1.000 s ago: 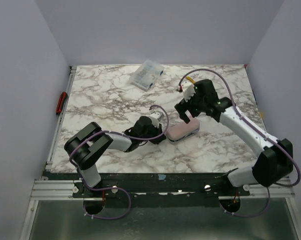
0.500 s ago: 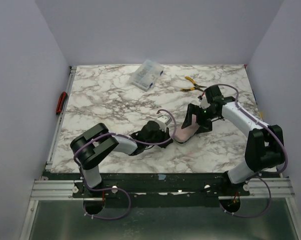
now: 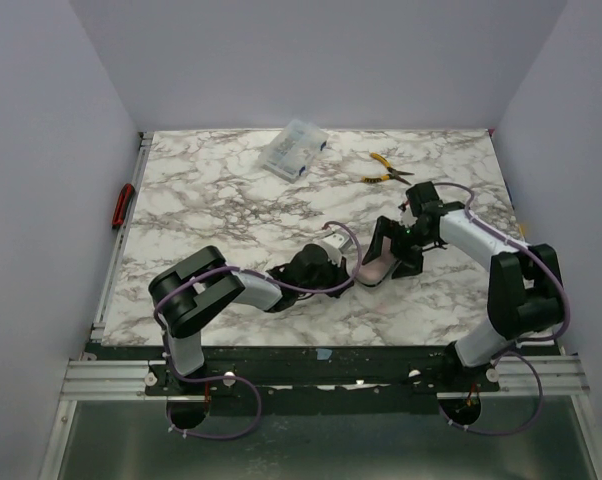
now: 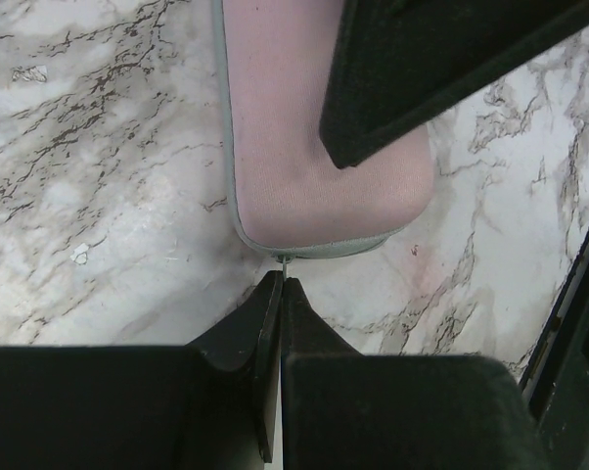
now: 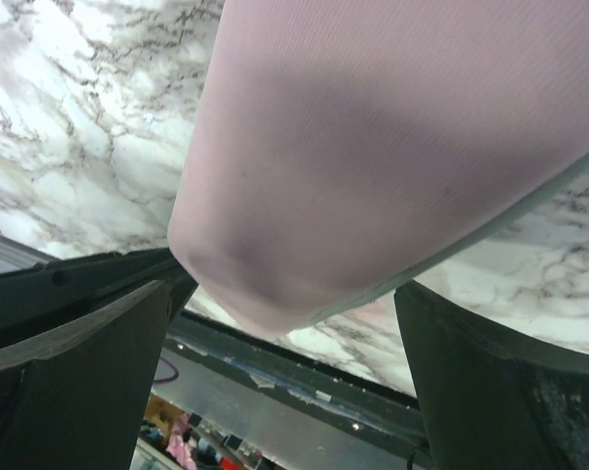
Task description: Open the umbrella
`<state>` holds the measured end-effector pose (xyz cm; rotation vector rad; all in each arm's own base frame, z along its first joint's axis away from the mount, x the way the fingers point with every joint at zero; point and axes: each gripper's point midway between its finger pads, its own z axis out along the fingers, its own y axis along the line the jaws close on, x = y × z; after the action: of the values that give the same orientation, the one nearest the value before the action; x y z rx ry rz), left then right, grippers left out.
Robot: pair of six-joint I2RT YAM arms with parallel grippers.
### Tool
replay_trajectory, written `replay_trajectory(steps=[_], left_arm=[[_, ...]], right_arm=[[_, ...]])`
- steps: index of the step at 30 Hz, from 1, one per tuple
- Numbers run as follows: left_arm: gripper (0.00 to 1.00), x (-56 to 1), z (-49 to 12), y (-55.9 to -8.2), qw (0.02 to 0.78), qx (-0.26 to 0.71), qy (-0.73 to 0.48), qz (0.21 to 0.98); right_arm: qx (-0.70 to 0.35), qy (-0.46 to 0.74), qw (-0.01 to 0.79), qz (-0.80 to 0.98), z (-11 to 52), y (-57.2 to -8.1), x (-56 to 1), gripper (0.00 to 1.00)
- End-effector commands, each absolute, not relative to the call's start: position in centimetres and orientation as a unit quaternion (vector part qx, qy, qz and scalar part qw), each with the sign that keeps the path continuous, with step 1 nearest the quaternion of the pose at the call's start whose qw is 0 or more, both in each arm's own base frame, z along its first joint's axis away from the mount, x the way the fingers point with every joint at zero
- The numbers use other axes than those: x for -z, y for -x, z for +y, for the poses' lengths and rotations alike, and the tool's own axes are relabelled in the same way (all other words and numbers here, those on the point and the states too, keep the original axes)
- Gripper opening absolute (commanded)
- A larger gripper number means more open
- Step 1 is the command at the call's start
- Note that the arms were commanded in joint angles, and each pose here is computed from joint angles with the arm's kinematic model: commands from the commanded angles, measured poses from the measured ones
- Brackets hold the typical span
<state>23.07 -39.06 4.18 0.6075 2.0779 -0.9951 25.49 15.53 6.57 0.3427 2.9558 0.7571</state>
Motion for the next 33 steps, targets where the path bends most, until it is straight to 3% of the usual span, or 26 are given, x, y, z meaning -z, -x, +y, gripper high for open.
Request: replay_trajectory(steps=[1, 3, 8, 11, 19, 27, 33], left_arm=[[0.0, -5.3, -40.1, -23.7, 0.396, 0.395, -0.244, 0.792], [0.0, -5.2, -40.0, -23.4, 0.395, 0.395, -0.249, 0.791], [0.0, -4.5, -39.1, -23.5, 0.398, 0.378, -0.249, 0.798], [0.0, -4.2, -38.2, -24.0, 0.404, 0.36, -0.242, 0.805], [0.0, -4.4, -36.1, -26.9, 0.44, 0.303, -0.233, 0.812], [0.0, -4.5, -33.9, -27.3, 0.442, 0.286, -0.233, 0.818], [0.0, -4.2, -33.2, -28.6, 0.448, 0.277, -0.23, 0.818]], right_arm=[[-0.229, -0.11, 0.061, 0.965, 14.9, -27.0, -4.4, 0.99], [-0.229, -0.092, 0.069, 0.967, 14.8, -27.4, -3.8, 0.95], [-0.22, -0.05, 0.062, 0.972, 14.3, -27.0, -2.8, 0.59], [-0.236, 0.012, 0.048, 0.971, 14.4, -26.0, -2.4, 0.43], [-0.262, 0.043, 0.008, 0.964, 14.6, -24.9, -1.1, 0.02], [-0.231, 0.026, 0.012, 0.972, 13.1, -25.4, -0.8, 0.01], [-0.279, 0.087, 0.004, 0.956, 14.0, -24.7, -1.7, 0.01]])
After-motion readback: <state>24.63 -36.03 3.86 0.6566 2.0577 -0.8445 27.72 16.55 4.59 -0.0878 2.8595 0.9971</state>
